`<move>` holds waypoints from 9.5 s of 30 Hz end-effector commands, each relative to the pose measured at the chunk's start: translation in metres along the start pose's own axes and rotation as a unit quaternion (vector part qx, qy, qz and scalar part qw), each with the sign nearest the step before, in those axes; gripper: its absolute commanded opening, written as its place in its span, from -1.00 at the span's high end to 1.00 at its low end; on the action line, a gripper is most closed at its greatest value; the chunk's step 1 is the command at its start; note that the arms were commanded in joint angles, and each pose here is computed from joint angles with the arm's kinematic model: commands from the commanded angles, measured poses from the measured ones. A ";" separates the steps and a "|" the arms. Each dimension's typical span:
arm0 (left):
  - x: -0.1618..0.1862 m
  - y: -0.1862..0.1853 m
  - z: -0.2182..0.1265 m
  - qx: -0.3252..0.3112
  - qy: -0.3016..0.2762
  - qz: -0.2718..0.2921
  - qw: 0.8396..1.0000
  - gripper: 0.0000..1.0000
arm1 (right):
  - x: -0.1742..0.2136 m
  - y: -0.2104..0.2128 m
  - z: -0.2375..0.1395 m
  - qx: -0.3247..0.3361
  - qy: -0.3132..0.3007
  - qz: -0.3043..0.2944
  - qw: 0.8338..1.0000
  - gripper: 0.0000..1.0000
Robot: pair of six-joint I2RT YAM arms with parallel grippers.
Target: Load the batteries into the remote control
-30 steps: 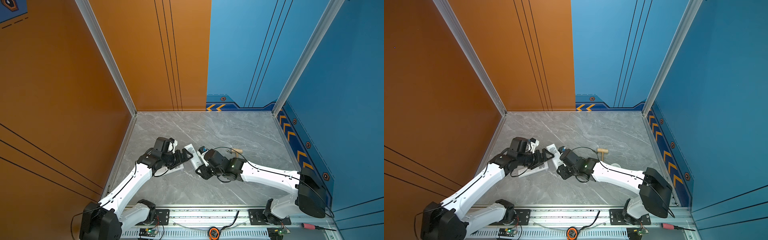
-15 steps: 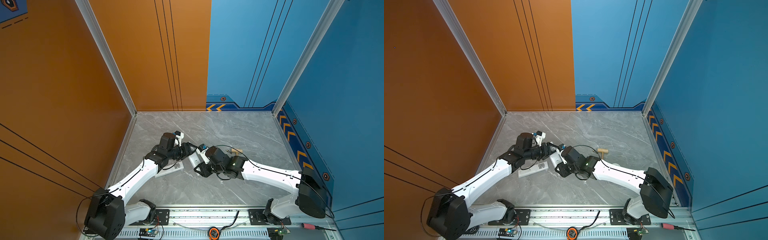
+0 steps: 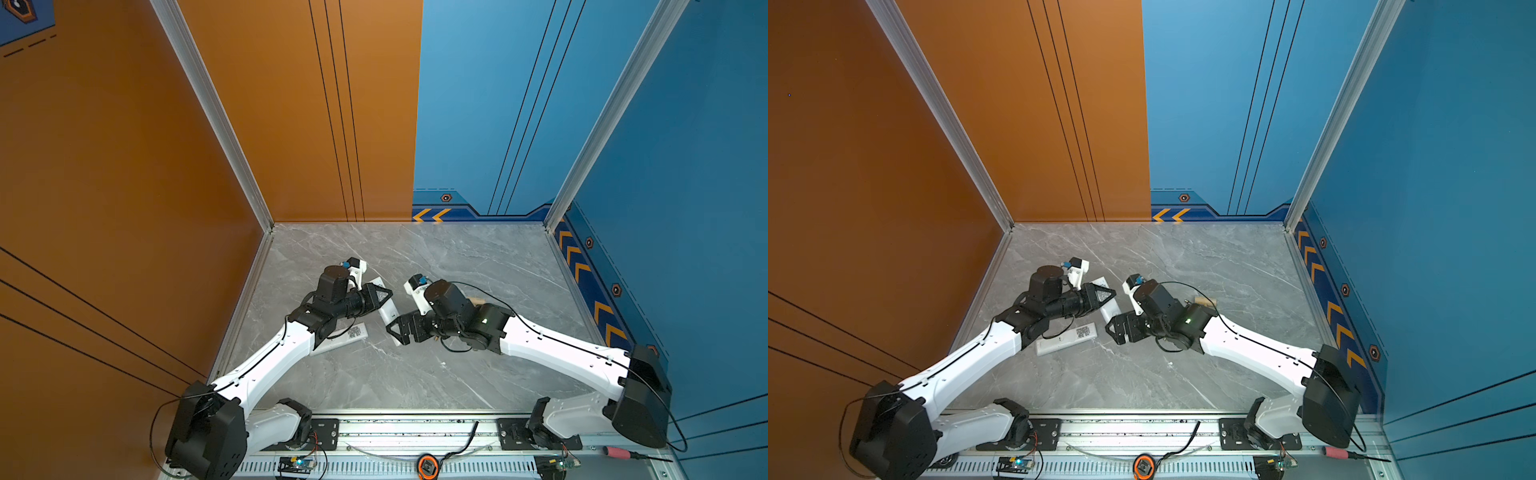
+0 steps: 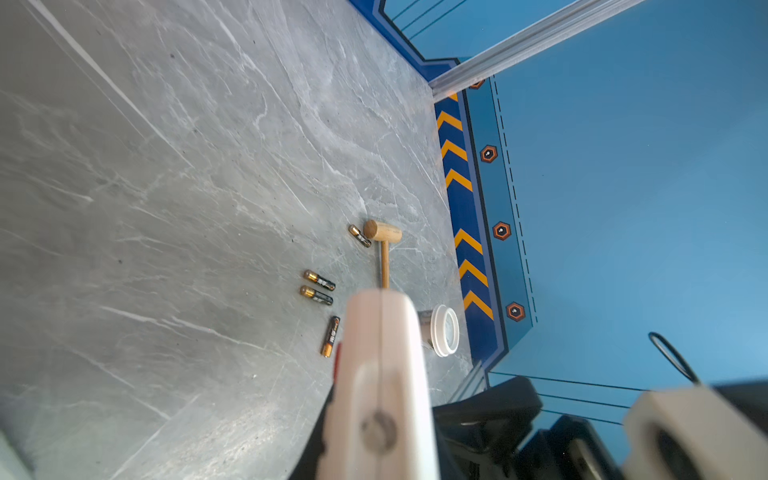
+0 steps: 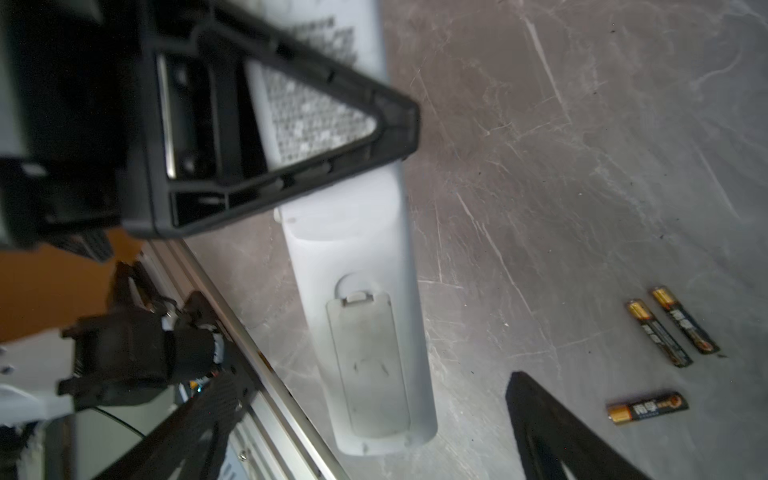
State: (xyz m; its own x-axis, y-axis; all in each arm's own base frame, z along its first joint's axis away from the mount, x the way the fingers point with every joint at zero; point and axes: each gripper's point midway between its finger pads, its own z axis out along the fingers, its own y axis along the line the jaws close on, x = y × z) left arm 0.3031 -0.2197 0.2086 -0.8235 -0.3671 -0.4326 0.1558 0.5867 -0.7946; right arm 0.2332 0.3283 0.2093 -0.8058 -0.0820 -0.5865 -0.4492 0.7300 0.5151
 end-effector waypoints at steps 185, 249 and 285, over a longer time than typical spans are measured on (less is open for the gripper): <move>-0.012 0.066 0.054 -0.081 -0.108 0.033 0.990 1.00 | 0.012 -0.076 0.079 0.125 0.097 0.312 0.937 -0.72; 0.014 0.109 0.068 -0.117 -0.101 0.012 0.988 1.00 | 0.081 -0.113 0.112 0.256 0.238 0.184 0.919 -0.19; 0.021 0.116 0.065 -0.106 -0.099 -0.001 0.989 1.00 | 0.048 -0.093 0.138 0.171 0.148 0.354 0.907 -0.56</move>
State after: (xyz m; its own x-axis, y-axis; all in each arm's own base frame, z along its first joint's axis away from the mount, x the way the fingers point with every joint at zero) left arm 0.3497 -0.2039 0.0972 -0.6573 -0.5430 -0.5225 0.0115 0.6861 -0.7274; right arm 0.2999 0.3469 0.0736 -0.9313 0.3640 0.0102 0.3213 0.8080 0.4938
